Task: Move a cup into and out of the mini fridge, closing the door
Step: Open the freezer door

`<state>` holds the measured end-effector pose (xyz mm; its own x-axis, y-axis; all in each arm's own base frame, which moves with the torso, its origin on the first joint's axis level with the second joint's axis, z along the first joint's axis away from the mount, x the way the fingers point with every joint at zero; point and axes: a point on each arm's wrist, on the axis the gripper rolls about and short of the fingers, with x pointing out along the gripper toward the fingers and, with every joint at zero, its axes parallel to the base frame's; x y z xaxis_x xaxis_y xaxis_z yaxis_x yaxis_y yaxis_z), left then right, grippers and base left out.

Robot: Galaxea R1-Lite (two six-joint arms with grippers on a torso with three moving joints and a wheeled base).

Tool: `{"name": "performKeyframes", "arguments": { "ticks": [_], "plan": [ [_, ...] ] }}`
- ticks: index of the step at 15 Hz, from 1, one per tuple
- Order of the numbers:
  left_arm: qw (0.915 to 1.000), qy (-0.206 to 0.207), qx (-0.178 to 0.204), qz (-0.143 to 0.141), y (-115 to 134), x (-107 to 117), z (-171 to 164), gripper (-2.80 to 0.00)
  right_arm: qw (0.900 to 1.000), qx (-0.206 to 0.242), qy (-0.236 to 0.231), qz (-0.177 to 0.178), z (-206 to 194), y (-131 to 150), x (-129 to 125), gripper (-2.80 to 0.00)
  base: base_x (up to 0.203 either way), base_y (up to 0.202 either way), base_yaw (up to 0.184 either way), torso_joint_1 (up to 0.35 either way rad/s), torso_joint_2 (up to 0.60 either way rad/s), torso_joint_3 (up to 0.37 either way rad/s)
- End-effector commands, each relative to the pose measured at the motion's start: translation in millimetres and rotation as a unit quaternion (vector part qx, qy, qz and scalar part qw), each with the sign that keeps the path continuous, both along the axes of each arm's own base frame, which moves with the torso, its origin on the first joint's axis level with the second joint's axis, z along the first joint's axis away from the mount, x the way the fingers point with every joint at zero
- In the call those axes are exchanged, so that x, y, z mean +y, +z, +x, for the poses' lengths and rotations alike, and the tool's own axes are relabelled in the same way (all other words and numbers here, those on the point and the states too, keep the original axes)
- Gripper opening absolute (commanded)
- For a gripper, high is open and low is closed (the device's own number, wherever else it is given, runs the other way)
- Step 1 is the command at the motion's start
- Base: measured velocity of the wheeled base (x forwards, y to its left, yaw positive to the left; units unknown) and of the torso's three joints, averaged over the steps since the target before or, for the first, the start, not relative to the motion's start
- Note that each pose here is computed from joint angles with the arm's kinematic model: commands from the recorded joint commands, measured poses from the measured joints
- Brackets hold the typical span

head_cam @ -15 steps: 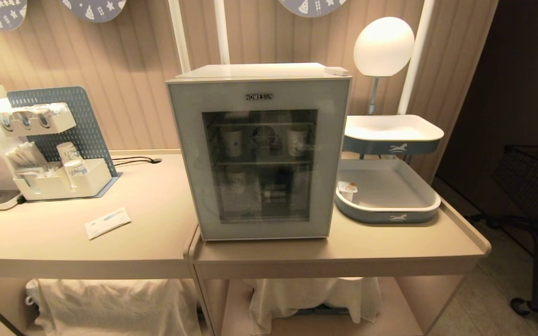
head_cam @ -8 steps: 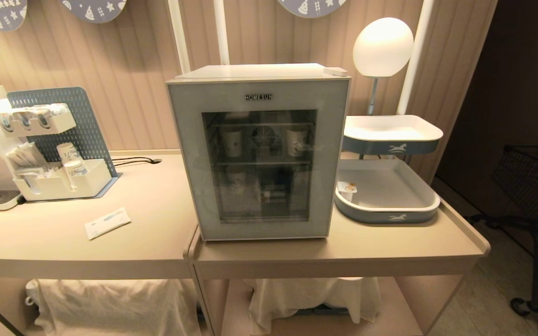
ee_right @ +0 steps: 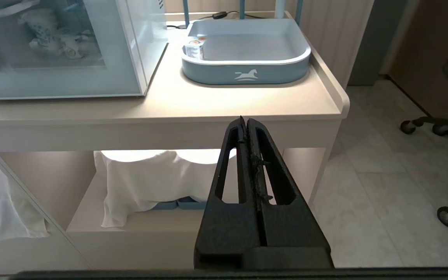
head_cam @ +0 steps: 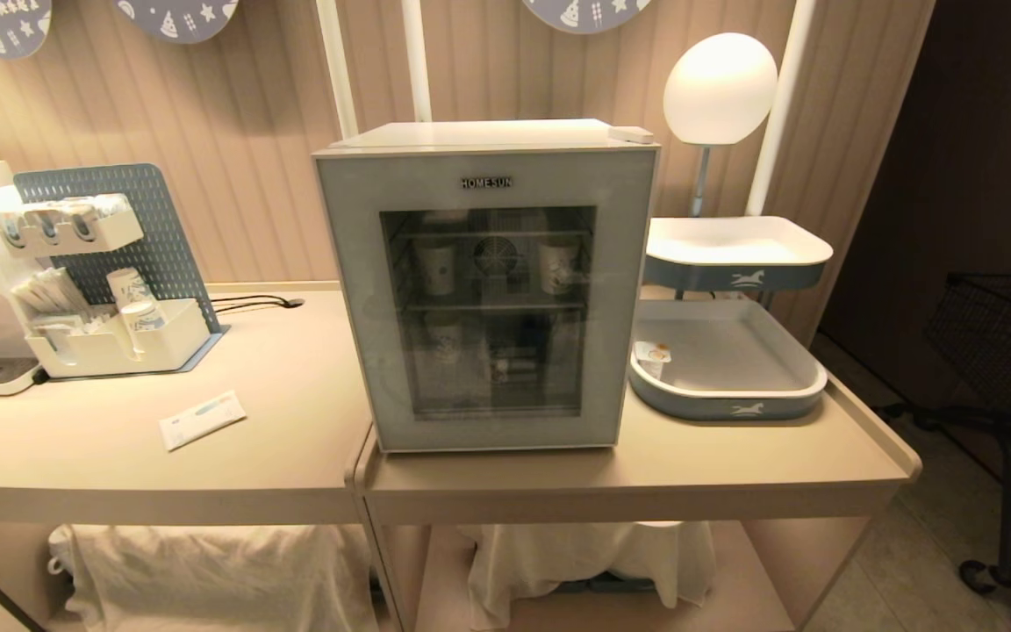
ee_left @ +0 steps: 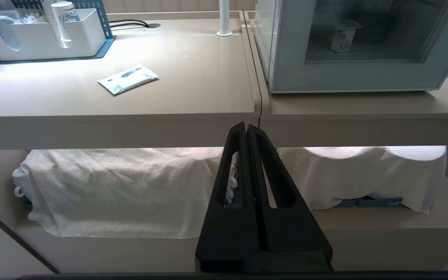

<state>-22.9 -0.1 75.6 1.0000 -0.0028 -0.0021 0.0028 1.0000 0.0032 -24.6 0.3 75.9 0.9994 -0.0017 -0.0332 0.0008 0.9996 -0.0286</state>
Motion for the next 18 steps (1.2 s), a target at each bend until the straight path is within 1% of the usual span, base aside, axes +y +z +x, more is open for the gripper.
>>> {"name": "performKeyframes", "arguments": {
  "ticks": [1, 8, 10, 18],
  "plan": [
    [1.0, 0.0, 0.001, 0.0, 0.0, 0.0, 0.1, -2.8, 1.0, 0.0, 0.0, 0.0, 0.0, 0.3, 0.0, -2.8, 0.0, 0.0, 0.0, 0.0, 0.0, 0.0],
    [1.0, 0.0, 0.001, 0.0, -0.1, 0.0, 0.1, -2.8, 1.0, 0.0, -0.001, 0.001, 0.2, 0.1, 0.0, -2.8, 0.0, 0.008, -0.003, 0.001, 0.0, 0.001],
    [1.0, 0.0, 0.001, 0.0, -0.1, 0.0, 0.1, -2.8, 1.0, 0.0, -0.001, 0.001, 0.2, 0.1, 0.0, -2.8, 0.001, 0.143, -0.009, -0.002, 0.0, 0.0],
    [1.0, 0.0, 0.001, 0.0, -0.1, 0.0, 0.1, -2.8, 1.0, 0.0, -0.002, 0.002, 0.2, 0.1, -0.1, -2.8, 0.0, 0.19, 0.001, 0.003, 0.0, 0.004]
  ]
}}
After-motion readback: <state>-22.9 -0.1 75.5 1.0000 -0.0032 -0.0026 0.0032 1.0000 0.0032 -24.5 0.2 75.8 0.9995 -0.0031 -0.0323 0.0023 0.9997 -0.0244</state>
